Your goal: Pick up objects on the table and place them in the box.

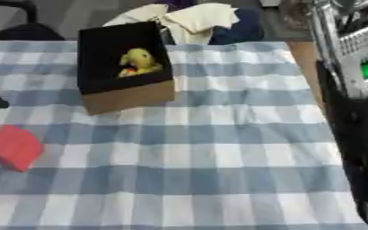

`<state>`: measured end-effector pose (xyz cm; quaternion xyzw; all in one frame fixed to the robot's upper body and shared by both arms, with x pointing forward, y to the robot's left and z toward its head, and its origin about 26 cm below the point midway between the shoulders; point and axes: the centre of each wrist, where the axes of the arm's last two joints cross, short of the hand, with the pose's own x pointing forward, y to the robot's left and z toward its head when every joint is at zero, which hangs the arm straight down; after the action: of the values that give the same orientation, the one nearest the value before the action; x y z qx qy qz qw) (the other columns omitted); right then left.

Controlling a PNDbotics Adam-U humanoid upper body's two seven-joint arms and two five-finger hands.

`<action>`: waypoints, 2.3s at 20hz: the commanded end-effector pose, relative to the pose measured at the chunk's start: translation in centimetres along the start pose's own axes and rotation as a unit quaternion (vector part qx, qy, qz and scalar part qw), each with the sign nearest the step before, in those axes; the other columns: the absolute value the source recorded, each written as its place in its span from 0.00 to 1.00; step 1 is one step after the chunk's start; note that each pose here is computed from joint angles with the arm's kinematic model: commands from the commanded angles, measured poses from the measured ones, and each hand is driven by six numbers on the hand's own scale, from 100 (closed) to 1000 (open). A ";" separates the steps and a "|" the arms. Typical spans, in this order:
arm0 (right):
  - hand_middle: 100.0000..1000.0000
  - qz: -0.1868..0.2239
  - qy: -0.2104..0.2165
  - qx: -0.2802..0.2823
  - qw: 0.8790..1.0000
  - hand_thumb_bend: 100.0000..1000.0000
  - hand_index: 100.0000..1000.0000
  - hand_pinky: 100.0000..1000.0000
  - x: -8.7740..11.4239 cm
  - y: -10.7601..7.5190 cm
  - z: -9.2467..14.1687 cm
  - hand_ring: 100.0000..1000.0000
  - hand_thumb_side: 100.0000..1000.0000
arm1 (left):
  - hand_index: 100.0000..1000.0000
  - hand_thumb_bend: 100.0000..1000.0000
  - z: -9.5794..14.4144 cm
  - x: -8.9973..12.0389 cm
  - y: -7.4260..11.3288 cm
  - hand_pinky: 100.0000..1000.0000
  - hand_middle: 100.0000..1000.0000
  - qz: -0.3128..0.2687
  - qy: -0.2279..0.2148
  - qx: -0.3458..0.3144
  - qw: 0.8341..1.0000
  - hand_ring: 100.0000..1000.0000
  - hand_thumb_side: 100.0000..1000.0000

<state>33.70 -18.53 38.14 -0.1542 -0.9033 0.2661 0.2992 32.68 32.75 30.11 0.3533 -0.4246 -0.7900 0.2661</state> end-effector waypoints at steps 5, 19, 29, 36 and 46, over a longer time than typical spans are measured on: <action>0.79 0.006 -0.007 -0.009 1.000 0.07 0.96 0.94 0.6 -0.8 0.0 0.89 1.00 | 1.00 0.42 -0.6 -1.2 0.4 0.80 0.87 -0.003 -0.004 -0.030 1.000 0.91 0.62; 0.78 -0.004 -0.001 -0.014 1.000 0.09 0.96 0.93 0.6 -0.7 0.0 0.89 1.00 | 0.98 0.41 -3.0 -2.4 -1.8 0.79 0.88 0.011 0.006 -0.089 0.996 0.91 0.59; 0.78 -0.010 0.004 -0.003 1.000 0.08 0.96 0.94 0.5 -0.4 0.1 0.89 1.00 | 0.99 0.46 -3.6 -2.6 -2.5 0.81 0.89 -0.002 0.014 -0.112 0.994 0.92 0.63; 0.78 -0.013 0.005 -0.001 1.000 0.08 0.96 0.94 0.3 -0.4 0.2 0.89 1.00 | 0.98 0.46 -3.9 -2.6 -3.3 0.81 0.87 -0.014 0.015 -0.128 0.992 0.91 0.59; 0.78 -0.021 0.006 -0.006 1.000 0.09 0.96 0.94 0.3 -0.2 0.0 0.89 1.00 | 0.91 0.31 -4.8 -2.5 -4.4 0.77 0.77 -0.005 0.003 -0.141 0.990 0.87 0.51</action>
<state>33.93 -18.39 37.48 -0.1340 -0.9000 0.2598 0.3234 37.55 33.99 24.33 0.3361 -0.3556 -0.8030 0.3401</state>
